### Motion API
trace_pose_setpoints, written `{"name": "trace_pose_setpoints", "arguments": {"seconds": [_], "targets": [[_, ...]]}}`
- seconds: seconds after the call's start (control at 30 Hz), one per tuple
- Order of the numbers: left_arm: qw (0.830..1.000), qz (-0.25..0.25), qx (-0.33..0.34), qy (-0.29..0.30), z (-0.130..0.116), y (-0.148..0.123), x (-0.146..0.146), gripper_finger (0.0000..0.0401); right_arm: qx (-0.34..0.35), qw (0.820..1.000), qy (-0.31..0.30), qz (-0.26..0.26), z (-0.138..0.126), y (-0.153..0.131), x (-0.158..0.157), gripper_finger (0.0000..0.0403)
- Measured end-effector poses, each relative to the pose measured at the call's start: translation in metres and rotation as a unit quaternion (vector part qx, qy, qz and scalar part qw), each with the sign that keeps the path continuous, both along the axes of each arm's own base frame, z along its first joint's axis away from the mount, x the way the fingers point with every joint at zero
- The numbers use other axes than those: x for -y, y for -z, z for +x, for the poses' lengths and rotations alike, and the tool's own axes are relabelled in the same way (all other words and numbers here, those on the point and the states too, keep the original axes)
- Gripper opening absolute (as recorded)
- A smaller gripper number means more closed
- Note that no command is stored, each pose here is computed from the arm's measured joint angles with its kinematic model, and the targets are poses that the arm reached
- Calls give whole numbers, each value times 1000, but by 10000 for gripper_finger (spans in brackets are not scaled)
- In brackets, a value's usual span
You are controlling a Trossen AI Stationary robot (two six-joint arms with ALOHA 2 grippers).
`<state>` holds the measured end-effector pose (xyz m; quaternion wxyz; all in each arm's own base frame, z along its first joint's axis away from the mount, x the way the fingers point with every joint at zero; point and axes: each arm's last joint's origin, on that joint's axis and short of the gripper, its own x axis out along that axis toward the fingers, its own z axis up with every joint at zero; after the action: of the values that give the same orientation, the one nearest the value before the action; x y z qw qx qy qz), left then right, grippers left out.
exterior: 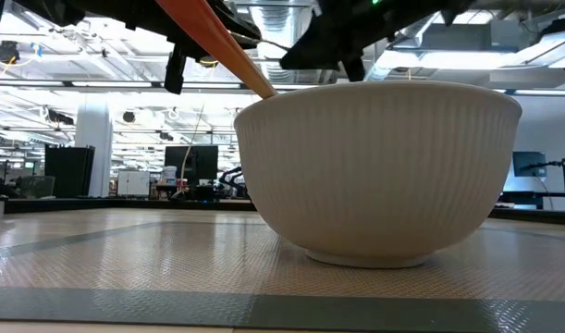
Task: Pick & Place Utensil
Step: Put the green spoon into the gray bowl on the brown mat
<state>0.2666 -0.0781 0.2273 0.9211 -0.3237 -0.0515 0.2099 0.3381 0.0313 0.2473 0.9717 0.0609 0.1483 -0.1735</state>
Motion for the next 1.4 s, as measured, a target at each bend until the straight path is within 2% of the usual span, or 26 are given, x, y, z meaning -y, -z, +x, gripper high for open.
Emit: {"name": "trace_pose_setpoints", "arguments": {"seconds": [0.1, 0.2, 0.3, 0.4, 0.57, 0.67, 0.8, 0.9, 1.0, 1.17, 1.4], "targets": [[1000, 1, -1, 6, 0, 0, 1, 45, -23, 1000, -16, 2, -10, -6, -4, 1], [999, 12, -7, 43, 1, 0, 3, 45, -54, 997, -46, 30, -23, -11, -7, 1], [995, 27, -13, 91, 2, 0, 5, 45, -82, 990, -72, 91, -38, -17, -7, 1], [989, 28, -11, 142, 2, 0, 8, 45, -107, 974, -96, 173, -53, -24, -9, 1], [978, 25, -9, 205, 3, 0, 12, 44, -183, 933, -89, 297, -79, -24, -16, 0], [973, 25, -9, 230, 3, 0, 13, 44, -244, 892, -68, 375, -91, -18, -27, 0], [965, 60, -15, 257, 3, 0, 15, 44, -302, 832, -62, 462, -98, -11, -50, 0], [962, 65, -16, 265, 2, 0, 15, 44, -328, 795, -71, 505, -97, -6, -69, 0], [960, 73, -18, 268, 2, 0, 15, 44, -343, 767, -82, 535, -92, 1, -87, 0], [960, 75, -30, 269, 2, 2, 15, 44, -367, 741, -80, 556, -78, 21, -104, 0], [956, 77, -49, 277, 1, 6, 19, 44, -372, 722, -78, 578, -55, 44, -98, 0]]}}
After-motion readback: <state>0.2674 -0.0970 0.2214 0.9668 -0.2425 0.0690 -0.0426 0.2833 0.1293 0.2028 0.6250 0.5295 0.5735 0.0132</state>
